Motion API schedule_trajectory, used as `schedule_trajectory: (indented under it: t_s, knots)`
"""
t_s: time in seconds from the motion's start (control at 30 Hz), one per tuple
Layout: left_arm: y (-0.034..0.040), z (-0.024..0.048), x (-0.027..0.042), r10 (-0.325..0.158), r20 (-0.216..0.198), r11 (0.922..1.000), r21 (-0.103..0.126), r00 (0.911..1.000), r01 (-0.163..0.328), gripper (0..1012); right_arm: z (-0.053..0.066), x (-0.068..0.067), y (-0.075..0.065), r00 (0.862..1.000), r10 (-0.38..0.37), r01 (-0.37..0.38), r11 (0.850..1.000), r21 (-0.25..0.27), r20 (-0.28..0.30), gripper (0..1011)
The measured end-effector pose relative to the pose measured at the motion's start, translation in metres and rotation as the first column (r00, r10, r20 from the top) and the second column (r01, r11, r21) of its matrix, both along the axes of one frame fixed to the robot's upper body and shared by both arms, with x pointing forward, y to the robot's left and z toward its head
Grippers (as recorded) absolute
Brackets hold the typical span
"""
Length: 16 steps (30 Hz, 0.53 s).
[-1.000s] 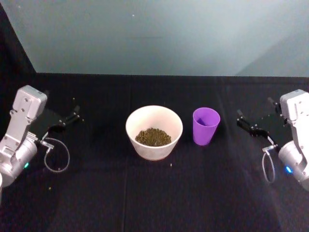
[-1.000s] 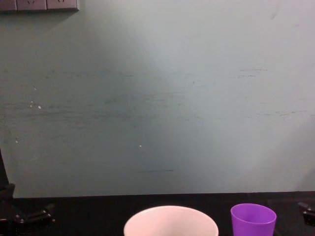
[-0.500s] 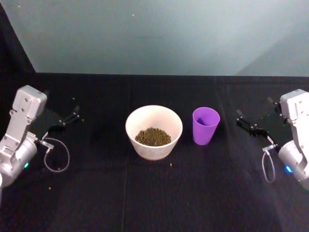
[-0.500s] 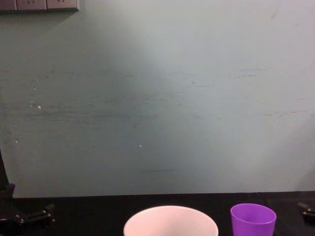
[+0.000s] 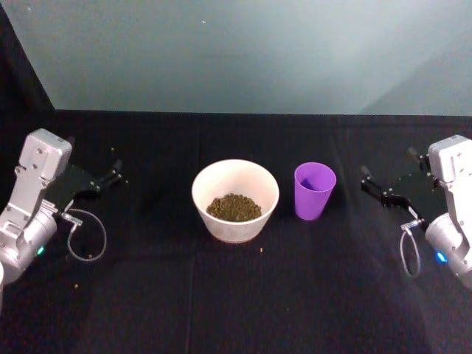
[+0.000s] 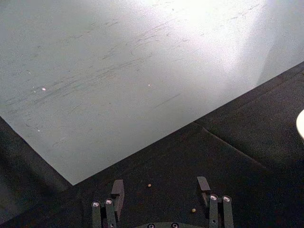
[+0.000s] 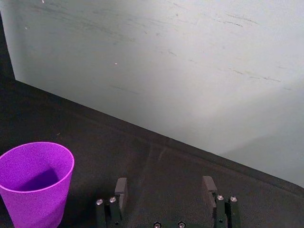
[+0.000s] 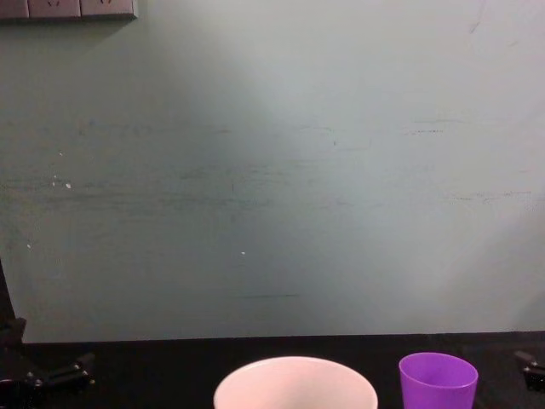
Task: Pick up the cup and pour the mung beans from the cup into the bowl.
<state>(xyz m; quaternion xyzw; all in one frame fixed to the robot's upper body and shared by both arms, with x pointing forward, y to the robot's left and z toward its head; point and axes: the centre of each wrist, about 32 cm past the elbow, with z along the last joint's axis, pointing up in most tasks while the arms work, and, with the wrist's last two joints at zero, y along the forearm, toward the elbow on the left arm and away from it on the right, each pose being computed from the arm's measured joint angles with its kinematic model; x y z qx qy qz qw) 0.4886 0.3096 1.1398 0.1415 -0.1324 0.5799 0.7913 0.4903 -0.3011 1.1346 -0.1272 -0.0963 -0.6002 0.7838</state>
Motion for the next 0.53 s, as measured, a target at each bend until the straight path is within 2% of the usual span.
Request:
schedule_trajectory:
  t_s: [0.53]
  knots:
    - [0.0000, 0.0000, 0.0000, 0.000, 0.000, 1.0000, 0.000, 1.0000, 0.000, 1000, -0.0001, 0.0000, -0.0001, 1.000, 0.001, -0.001, 1.000, 0.001, 0.000, 1003]
